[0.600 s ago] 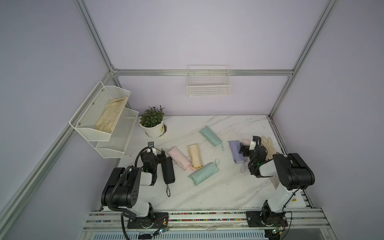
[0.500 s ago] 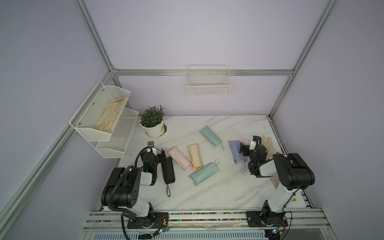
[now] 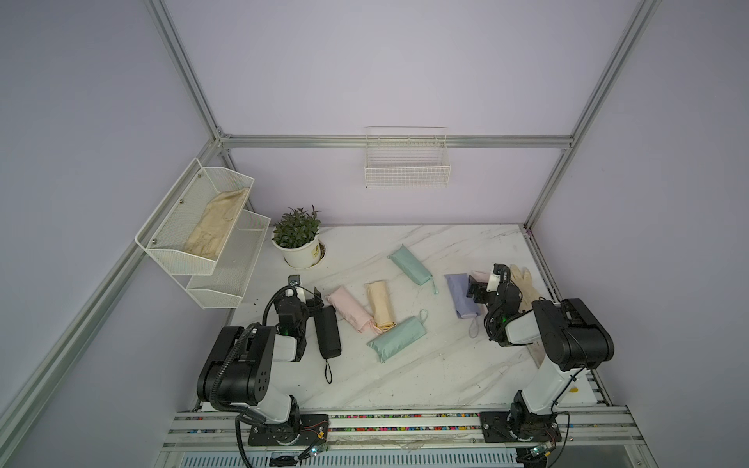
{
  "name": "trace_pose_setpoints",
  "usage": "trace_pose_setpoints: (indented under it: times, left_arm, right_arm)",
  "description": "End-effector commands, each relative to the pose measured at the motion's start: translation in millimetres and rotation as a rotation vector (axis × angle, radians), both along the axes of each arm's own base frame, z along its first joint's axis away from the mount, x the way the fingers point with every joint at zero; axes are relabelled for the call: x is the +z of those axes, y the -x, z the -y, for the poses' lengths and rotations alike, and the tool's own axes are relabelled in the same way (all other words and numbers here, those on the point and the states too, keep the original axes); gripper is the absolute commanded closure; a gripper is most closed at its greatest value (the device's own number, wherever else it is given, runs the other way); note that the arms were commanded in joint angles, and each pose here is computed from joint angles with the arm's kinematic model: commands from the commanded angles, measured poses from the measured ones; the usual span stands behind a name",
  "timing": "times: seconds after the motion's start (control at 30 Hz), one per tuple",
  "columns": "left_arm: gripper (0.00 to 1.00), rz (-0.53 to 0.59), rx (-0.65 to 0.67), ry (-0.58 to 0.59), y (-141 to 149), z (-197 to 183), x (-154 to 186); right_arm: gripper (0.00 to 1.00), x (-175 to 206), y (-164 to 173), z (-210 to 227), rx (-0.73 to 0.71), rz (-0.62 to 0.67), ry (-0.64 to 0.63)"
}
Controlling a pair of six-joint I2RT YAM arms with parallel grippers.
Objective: Take umbrellas out of sleeves
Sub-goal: Adjust the umbrella at the center of the board.
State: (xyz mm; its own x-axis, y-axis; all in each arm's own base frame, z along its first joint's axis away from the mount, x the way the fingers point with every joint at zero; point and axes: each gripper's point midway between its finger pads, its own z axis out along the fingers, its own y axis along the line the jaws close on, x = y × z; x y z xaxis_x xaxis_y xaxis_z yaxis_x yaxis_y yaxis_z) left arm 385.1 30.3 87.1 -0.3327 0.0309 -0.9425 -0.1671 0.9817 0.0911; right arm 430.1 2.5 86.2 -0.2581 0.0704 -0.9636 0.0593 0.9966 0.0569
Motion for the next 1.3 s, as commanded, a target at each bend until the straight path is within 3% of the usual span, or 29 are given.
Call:
trace_pose_setpoints:
  times: [0.0, 0.3, 0.5, 0.6, 0.73, 0.93, 1.1, 1.17, 1.27]
  left_arm:
    - [0.00, 0.074, 0.000, -0.013, -17.5, 0.3, 24.4]
    - [0.00, 0.077, -0.002, -0.011, -18.0, 0.2, 25.2]
    - [0.00, 0.083, 0.003, -0.014, -17.1, -0.6, 26.7]
    - [0.00, 0.168, 0.146, -0.045, 1.3, -18.6, 46.4]
    - [0.00, 0.309, 0.197, -0.065, 43.2, -8.9, 113.6]
    - [0.00, 0.418, 0.212, 0.076, 92.3, -13.0, 144.7]
    - [0.00, 0.407, -0.091, 0.175, 79.0, 40.2, 155.3]
    - [0.00, 0.388, -0.122, 0.278, 74.4, 49.3, 159.4]
    - [0.00, 0.337, -0.178, 0.454, 71.8, 65.9, 159.6]
  right_arm:
    - [0.03, 15.4, -5.6, -0.9, 0.011, 0.063, 0.017]
    - [0.03, 14.5, -5.6, -1.2, 0.013, 0.060, 0.015]
    - [0.03, 24.9, -4.1, 11.1, -0.074, 0.090, 0.018]
    - [0.03, 55.5, -11.8, 0.7, -0.098, 0.041, 0.079]
    - [0.03, 82.6, -44.3, -21.4, -0.137, -0.059, -0.156]
    - [0.03, 64.3, -69.3, -82.4, -0.031, -0.170, -0.380]
    - [0.03, 66.6, -60.2, -111.4, 0.048, -0.275, -0.537]
    - [0.03, 51.4, -53.3, -107.7, 0.013, -0.375, -0.669]
    - [0.03, 21.8, -40.8, -107.0, 0.105, -0.541, -0.813]
